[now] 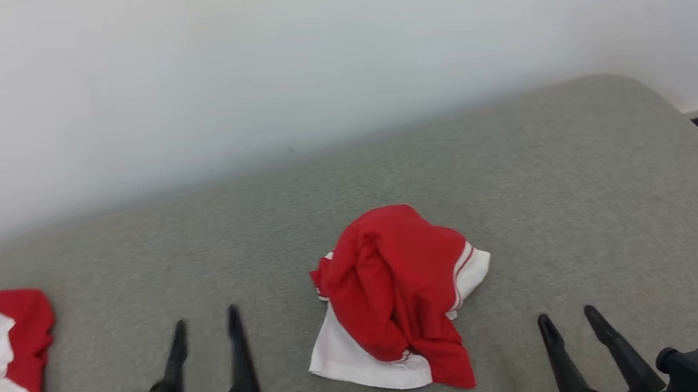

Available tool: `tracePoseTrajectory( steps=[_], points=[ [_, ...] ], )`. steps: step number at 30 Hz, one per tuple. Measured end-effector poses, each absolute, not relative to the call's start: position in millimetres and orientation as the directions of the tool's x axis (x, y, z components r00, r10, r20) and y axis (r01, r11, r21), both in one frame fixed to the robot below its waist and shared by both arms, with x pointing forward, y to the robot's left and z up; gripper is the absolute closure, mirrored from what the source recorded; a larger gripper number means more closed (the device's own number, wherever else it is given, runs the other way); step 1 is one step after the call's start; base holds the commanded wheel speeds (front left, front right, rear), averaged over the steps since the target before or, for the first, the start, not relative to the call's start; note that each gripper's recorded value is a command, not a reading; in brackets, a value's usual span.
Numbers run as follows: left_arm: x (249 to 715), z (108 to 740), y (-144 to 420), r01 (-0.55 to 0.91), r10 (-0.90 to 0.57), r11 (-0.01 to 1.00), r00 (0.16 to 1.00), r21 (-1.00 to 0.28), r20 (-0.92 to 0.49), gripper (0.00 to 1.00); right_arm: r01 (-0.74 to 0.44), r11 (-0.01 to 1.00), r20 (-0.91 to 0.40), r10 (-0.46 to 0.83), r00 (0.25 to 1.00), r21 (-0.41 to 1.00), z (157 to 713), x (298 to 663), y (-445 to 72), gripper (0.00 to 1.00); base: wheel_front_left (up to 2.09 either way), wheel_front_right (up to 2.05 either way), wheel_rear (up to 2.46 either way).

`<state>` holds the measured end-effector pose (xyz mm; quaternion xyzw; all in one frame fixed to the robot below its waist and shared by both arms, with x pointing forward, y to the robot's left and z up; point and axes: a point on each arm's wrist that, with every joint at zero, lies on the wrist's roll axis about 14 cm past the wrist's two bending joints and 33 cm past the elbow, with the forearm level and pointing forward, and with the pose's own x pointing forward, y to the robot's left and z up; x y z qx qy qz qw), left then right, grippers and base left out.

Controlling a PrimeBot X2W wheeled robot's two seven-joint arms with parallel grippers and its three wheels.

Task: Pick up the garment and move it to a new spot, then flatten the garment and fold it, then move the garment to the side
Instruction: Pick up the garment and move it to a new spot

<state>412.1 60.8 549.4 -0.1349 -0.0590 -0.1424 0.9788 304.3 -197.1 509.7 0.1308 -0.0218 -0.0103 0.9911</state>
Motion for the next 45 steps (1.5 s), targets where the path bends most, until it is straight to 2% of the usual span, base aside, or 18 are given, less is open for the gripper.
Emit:
tracePoseTrajectory(
  steps=[6,18,29,45],
  points=[
    [375.7,559.8,116.7,0.161,-0.108,0.958,0.969,-0.237,0.221,0.0,-0.005,0.969,0.055,-0.009,0.998,0.249,511.1,311.4,-194.2,0.0,0.0,0.0,0.0],
    [322.0,511.6,169.9,0.007,0.009,0.988,0.995,-0.157,0.101,0.0,-0.064,0.976,0.023,0.061,0.998,0.21,497.2,315.8,-174.4,0.0,0.0,0.0,0.0],
    [304.9,485.5,175.5,0.011,-0.008,0.993,1.0,-0.115,0.025,0.0,-0.061,0.981,-0.039,0.07,0.997,0.185,478.7,307.9,-172.7,0.0,0.0,0.0,0.0],
    [306.6,471.5,169.5,0.031,-0.034,0.992,0.999,-0.123,-0.021,0.0,-0.049,0.981,-0.044,0.058,0.997,0.186,476.3,307.4,-175.5,0.0,0.0,0.0,0.0]
  ],
)
